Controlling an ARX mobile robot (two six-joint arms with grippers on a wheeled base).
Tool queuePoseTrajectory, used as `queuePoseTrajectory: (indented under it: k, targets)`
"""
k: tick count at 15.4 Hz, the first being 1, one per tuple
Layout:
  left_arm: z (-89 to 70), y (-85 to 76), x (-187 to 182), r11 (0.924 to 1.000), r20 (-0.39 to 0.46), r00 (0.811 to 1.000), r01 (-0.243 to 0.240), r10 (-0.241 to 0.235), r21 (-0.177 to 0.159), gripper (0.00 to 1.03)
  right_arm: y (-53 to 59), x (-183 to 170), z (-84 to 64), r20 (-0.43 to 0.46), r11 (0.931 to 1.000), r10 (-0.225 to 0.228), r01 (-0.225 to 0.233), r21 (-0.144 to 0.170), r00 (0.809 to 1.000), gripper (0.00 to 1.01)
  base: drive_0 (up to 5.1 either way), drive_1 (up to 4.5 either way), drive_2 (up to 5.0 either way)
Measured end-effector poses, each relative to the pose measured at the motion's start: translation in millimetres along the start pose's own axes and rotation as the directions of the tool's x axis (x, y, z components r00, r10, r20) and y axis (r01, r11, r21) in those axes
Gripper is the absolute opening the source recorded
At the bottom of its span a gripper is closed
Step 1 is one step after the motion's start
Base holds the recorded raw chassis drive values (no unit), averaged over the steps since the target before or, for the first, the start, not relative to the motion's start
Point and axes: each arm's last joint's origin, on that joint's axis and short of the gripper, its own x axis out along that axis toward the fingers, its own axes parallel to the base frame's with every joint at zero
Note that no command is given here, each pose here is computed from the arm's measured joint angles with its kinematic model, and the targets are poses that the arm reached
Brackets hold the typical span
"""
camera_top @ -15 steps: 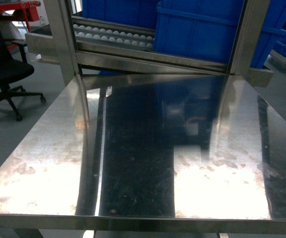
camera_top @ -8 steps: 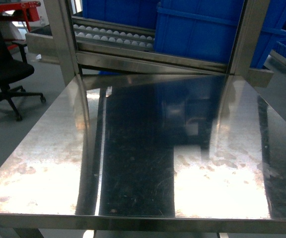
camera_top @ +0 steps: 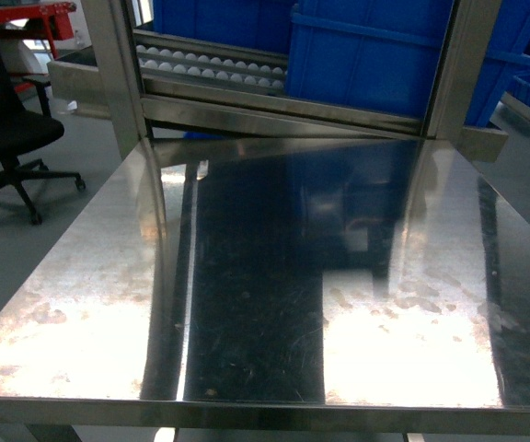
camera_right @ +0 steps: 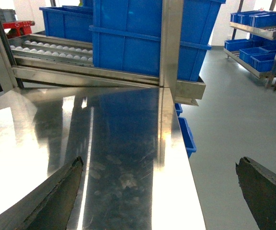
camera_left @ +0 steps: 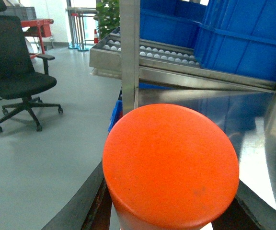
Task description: Pick capacitor and pack into box
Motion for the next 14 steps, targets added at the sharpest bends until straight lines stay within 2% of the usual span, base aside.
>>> queuePoseTrajectory:
  k: [14]
  targets:
    - [0.1,0.0,0.0,1.0,0.001,1.0,0.0,0.0,0.002,0.45,0.0,0.0,0.1,0.001,1.0,0.0,0.0,0.001,1.0,0.98,0.0,0.0,0.0]
